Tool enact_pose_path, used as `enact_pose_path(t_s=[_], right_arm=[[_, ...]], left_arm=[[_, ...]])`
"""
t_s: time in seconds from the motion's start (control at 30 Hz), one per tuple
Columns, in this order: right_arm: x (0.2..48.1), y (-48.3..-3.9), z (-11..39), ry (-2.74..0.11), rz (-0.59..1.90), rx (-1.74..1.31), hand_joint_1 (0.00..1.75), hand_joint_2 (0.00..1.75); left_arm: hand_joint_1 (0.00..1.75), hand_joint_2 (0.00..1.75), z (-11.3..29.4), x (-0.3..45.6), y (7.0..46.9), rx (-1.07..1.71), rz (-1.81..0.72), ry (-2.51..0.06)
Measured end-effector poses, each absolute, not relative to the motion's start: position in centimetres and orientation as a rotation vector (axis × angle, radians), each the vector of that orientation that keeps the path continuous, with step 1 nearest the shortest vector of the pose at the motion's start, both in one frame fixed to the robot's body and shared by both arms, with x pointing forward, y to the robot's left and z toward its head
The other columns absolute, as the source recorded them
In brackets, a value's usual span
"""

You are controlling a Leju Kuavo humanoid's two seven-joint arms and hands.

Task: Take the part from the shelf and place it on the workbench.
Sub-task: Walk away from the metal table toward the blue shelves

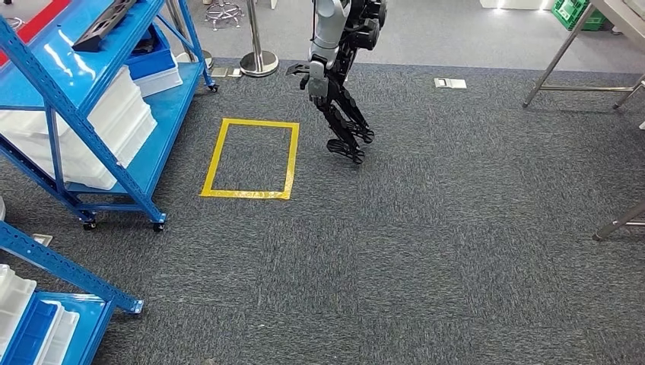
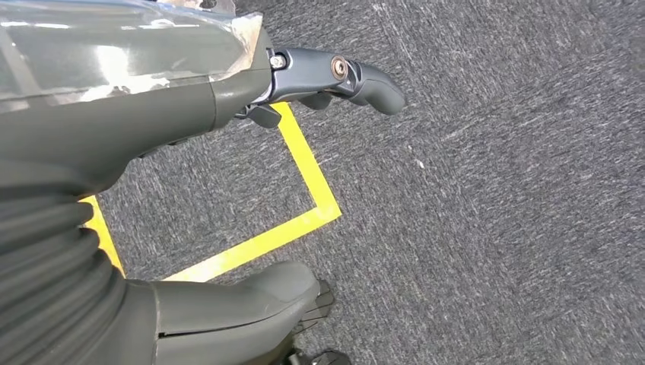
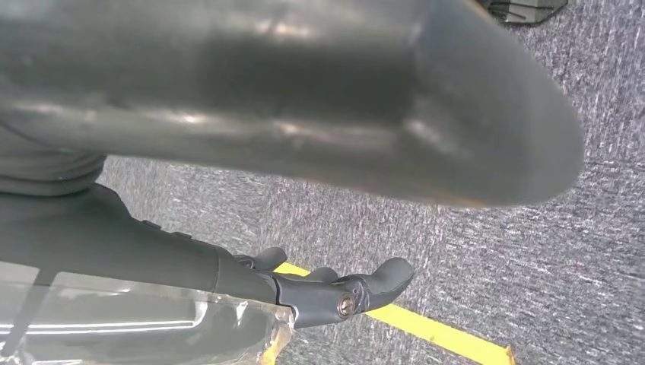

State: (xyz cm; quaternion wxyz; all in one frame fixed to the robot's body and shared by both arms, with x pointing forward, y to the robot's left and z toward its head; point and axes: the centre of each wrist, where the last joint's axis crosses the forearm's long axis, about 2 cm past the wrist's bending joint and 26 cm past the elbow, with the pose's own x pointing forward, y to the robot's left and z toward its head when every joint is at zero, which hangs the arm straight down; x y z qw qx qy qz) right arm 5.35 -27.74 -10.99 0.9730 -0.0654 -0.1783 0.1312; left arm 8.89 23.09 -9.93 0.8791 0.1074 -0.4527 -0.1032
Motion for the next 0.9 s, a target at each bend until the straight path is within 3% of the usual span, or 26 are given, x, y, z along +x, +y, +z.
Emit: enact_pose_path(t_s=[0.9], right_arm=[[5.4, -27.81, -10.98, -0.365, 0.243, -0.149, 0.0, 0.0]], left_arm=[[0.0, 1.75, -10.03, 8.4, 23.22, 0.24, -0.214, -0.948]])
